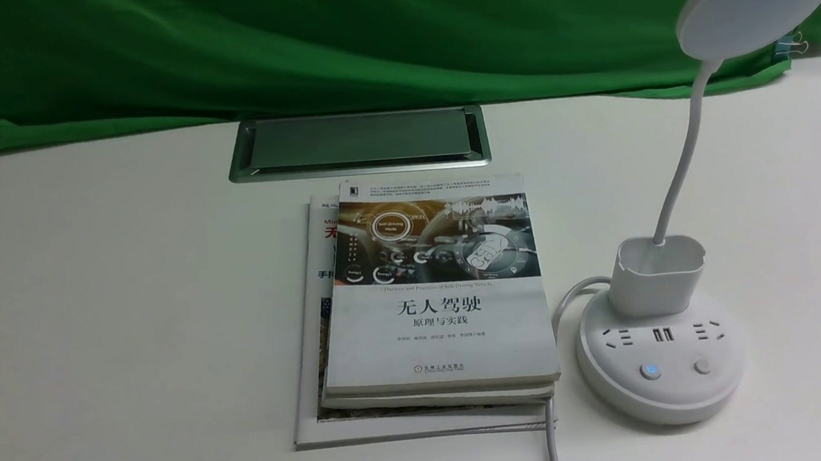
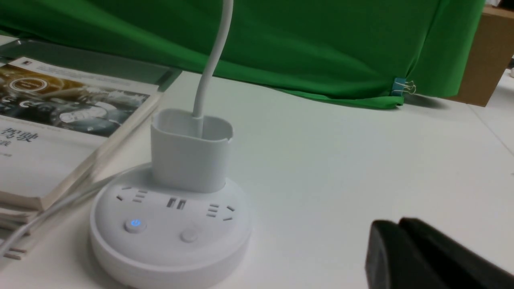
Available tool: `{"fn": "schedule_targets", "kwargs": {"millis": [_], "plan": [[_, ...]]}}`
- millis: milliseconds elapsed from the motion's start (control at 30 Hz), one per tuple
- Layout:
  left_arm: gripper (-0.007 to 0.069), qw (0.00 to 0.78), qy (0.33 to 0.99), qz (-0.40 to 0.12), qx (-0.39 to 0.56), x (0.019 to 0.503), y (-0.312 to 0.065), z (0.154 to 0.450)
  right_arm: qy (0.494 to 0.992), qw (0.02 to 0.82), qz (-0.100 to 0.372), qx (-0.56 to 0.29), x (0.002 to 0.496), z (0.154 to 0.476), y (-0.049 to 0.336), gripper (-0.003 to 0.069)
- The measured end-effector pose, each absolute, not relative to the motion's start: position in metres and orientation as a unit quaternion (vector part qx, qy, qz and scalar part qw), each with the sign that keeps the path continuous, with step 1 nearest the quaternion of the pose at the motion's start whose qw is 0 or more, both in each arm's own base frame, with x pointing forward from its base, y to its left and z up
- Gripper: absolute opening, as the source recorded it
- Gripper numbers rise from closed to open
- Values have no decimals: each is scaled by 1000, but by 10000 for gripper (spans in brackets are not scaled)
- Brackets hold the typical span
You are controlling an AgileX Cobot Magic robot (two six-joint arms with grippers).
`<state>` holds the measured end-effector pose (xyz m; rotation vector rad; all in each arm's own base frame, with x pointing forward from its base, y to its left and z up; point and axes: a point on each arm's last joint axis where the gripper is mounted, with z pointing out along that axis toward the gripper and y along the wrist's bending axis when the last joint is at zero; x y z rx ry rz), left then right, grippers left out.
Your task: Turn off the desk lamp on the white desktop by hand.
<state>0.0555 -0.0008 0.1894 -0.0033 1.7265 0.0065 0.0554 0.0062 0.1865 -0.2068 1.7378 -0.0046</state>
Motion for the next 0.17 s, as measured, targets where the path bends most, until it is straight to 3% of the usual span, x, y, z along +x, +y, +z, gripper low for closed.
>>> {"fn": "schedule_targets", "kwargs": {"millis": [167], "plan": [[242,650,760,3,-1,56,-1,189,762,641,-2,-91,55,187,6,31]]}}
